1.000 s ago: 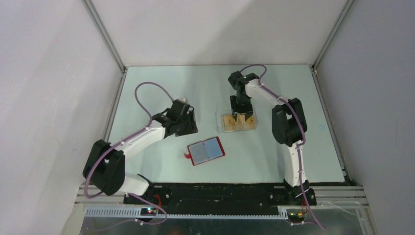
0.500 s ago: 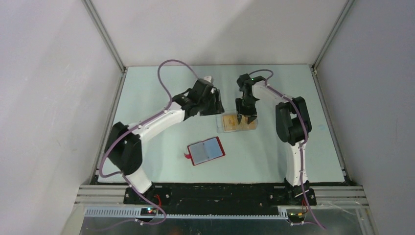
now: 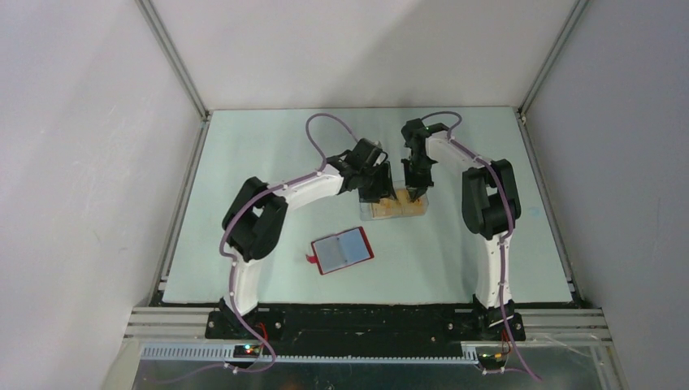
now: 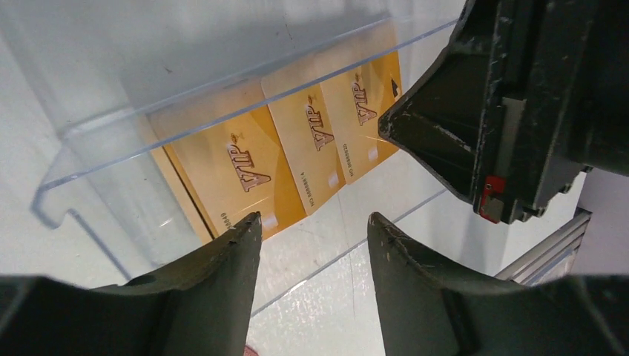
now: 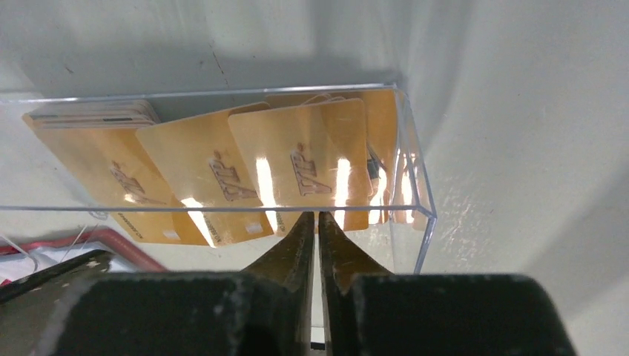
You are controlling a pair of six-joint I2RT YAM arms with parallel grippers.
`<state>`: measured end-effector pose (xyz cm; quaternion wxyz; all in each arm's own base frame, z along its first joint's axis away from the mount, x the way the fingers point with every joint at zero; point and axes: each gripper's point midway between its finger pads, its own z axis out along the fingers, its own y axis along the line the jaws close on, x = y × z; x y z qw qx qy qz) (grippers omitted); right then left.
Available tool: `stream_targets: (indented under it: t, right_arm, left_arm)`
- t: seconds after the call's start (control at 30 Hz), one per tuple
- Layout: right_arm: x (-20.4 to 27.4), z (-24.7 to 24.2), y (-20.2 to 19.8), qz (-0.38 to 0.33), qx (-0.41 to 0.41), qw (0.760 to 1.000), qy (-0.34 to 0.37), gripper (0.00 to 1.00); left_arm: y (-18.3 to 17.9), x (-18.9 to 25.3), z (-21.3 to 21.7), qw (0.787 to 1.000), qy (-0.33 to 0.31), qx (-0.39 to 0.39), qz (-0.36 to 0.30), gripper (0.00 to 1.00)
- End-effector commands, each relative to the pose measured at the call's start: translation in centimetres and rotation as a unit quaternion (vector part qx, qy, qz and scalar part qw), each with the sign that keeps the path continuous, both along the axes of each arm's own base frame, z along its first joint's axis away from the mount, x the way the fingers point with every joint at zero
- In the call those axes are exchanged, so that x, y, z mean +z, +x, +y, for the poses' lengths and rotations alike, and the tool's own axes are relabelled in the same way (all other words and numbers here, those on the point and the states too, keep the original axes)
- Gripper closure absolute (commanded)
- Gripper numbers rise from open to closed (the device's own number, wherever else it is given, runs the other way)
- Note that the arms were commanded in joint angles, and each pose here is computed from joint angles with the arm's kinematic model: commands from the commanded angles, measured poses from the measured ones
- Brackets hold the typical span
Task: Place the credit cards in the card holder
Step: Pick up the credit card from the storage box.
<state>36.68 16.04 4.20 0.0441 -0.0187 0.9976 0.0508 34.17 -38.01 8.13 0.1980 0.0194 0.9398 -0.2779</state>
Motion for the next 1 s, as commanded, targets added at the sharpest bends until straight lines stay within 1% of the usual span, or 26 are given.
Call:
stream_targets:
  t: [0.0, 0.03, 0.1, 0.5, 0.7, 0.8, 0.97]
  right_arm:
    - [-0.1, -0.4, 1.1, -0.011, 0.004, 1.000, -0.023, 0.92]
    - [-0.2, -0.5, 1.3, -0.011, 0.004, 1.000, -0.027, 0.95]
    - [-0.7, -0.6, 1.2, -0.005, 0.004, 0.999, -0.032, 0.96]
    - [-3.2, -0.5, 0.2, 0.033, 0.004, 0.999, -0.037, 1.00]
    - [-3.4, -0.7, 0.1, 0.036, 0.003, 0.999, -0.039, 1.00]
    - [-3.4, -0.6, 0.1, 0.036, 0.003, 0.999, -0.038, 1.00]
    - [-3.5, -0.6, -0.1, 0.038, 0.004, 0.999, -0.036, 1.00]
  left_arm:
    - [1.2, 2.1, -2.6, 0.998, -0.055, 0.003, -0.008, 0.42]
    - [1.3, 2.0, -2.8, 0.998, -0.058, 0.002, -0.008, 0.42]
    - [1.4, 1.1, -3.1, 0.998, -0.060, 0.003, 0.000, 0.44]
    - [2.1, -1.5, -3.0, 0.998, -0.057, 0.019, 0.020, 0.47]
    - [2.0, -2.4, -2.7, 0.998, -0.053, 0.027, 0.031, 0.48]
    - [2.2, -3.0, -2.1, 0.998, -0.041, 0.042, 0.029, 0.48]
    - [2.2, -4.1, -1.4, 0.997, -0.027, 0.059, 0.033, 0.47]
